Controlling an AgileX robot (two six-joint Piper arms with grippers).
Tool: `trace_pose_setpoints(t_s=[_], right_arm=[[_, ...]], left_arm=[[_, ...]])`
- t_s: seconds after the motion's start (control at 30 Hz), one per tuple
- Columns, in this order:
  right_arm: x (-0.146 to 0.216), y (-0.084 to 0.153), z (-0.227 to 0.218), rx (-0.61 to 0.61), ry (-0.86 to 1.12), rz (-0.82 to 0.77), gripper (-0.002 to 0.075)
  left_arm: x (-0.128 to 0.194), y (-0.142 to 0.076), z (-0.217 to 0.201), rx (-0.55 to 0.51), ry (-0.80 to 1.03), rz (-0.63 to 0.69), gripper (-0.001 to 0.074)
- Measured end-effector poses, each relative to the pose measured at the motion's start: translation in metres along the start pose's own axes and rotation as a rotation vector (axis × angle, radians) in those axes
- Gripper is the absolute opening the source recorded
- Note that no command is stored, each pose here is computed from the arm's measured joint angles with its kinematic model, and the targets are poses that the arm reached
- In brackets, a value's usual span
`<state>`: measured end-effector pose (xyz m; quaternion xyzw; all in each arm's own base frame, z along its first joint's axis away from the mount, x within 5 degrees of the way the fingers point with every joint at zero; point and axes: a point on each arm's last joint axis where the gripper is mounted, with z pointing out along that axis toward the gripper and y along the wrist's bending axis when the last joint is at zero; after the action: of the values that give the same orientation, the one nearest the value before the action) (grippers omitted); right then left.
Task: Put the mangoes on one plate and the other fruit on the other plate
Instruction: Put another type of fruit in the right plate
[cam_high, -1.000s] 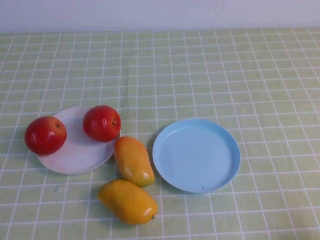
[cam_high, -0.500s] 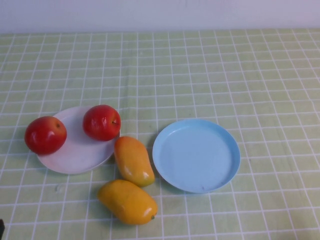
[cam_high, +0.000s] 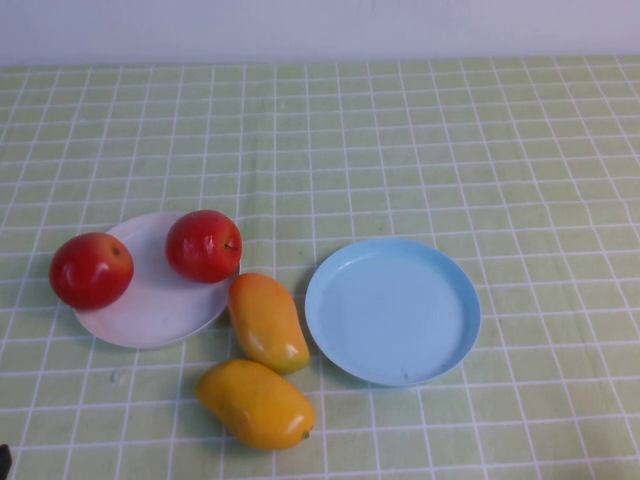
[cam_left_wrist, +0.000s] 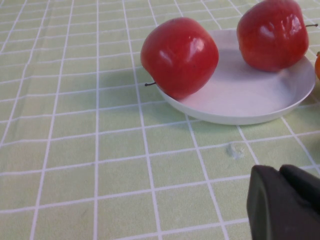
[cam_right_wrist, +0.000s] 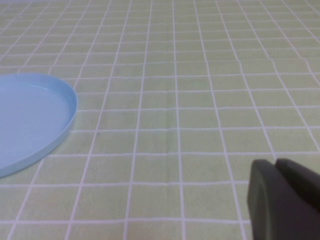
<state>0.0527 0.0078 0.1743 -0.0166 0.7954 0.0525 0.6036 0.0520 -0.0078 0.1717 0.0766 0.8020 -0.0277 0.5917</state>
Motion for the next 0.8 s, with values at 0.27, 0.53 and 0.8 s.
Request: trace_pose_setpoints(t_s=[0.27,0.53,0.8], right_arm=[[0.0,0.0,0.0,0.0,0.0,0.0,-0.0015],[-0.003,0.002,0.0,-0.028,-0.033,0.092,-0.0015],[-0.023,0.004,-0.003,-0.116,-0.234,0.59,-0.0015]], left_arm=[[0.0,0.0,0.0,0.0,0.0,0.0,-0.0001],[0.0,0.0,0.0,0.0,0.0,0.0,-0.0001],[0.0,0.0,0.0,0.0,0.0,0.0,-0.0001]])
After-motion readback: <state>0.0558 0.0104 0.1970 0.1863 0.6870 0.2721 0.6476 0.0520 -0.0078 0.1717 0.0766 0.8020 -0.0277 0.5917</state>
